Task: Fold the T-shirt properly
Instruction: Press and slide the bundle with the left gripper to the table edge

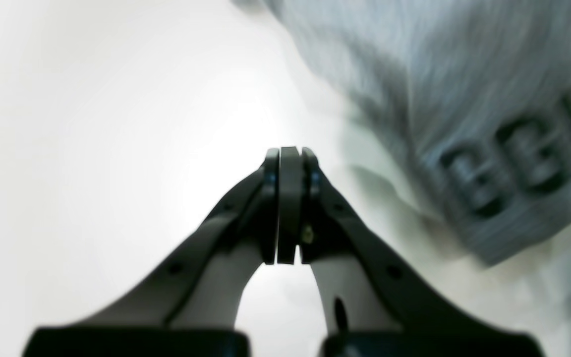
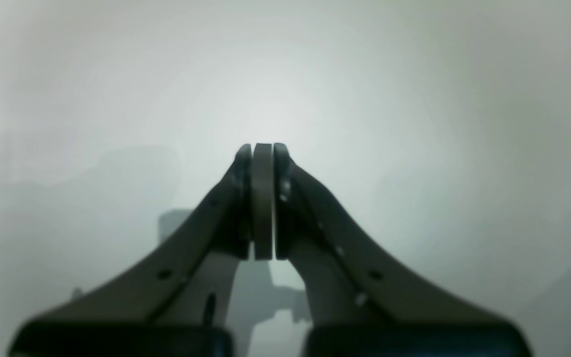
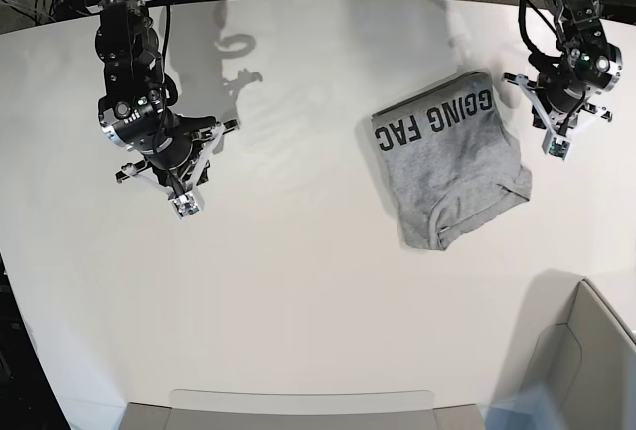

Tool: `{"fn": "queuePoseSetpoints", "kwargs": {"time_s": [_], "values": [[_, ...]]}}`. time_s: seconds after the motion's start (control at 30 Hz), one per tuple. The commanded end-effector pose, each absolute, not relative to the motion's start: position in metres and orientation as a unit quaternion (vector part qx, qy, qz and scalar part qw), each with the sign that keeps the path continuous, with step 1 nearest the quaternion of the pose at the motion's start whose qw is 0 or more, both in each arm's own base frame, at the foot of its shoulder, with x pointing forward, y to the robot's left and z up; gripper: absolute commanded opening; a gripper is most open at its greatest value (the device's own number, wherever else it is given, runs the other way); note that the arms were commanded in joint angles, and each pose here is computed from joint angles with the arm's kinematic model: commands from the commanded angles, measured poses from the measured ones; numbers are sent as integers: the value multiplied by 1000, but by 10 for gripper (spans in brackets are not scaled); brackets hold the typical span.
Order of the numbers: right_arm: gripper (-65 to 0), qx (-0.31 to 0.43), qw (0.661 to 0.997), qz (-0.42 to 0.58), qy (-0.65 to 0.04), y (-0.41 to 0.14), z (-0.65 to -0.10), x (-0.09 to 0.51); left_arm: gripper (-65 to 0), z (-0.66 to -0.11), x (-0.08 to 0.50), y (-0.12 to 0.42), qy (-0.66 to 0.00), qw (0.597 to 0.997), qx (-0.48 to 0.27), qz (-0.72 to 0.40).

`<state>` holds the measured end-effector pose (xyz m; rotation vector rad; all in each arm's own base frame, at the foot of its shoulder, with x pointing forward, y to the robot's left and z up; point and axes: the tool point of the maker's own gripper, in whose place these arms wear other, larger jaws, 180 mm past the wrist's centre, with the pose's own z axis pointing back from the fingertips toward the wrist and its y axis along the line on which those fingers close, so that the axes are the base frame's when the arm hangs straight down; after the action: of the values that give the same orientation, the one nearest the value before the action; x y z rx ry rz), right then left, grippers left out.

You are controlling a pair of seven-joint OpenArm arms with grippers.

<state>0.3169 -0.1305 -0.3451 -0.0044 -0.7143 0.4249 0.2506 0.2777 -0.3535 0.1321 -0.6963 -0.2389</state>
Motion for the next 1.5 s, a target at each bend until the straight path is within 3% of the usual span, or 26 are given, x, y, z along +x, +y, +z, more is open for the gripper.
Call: {"fn": "queuePoseSetpoints", "kwargs": {"time_s": [0.0, 0.27, 0.47, 0.67, 0.97, 1.07, 1.33, 1.47], "values": [[-642, -4, 906, 207, -368, -131, -333, 325, -650, -327, 270, 259, -403, 906, 52, -118], [-642, -2, 905, 212, -369, -129, -331, 313, -650, -308, 308, 137, -511, 847, -92, -109], [-642, -6, 904, 218, -368, -131, -331, 304, -650, -352, 328, 121, -496, 851, -154, -76], [-642, -10, 906, 221, -362, -135, -334, 299, -650, -422, 320, 155, -413, 901, -135, -13], [-642, -10, 904, 222, -364, -134, -333, 301, -650, -442, 284, 278, -339, 939, -21, -59], [-642, -8, 904, 223, -364, -132, -333, 301, -650, -441, 274, 292, -320, 941, -22, -104], [-643, -4, 901, 226, -370, -127, -329, 299, -650, -422, 279, 284, -334, 932, -15, -136], [-644, -4, 892, 238, -385, -123, -317, 292, -650, -379, 301, 263, -396, 904, -4, -160]]}}
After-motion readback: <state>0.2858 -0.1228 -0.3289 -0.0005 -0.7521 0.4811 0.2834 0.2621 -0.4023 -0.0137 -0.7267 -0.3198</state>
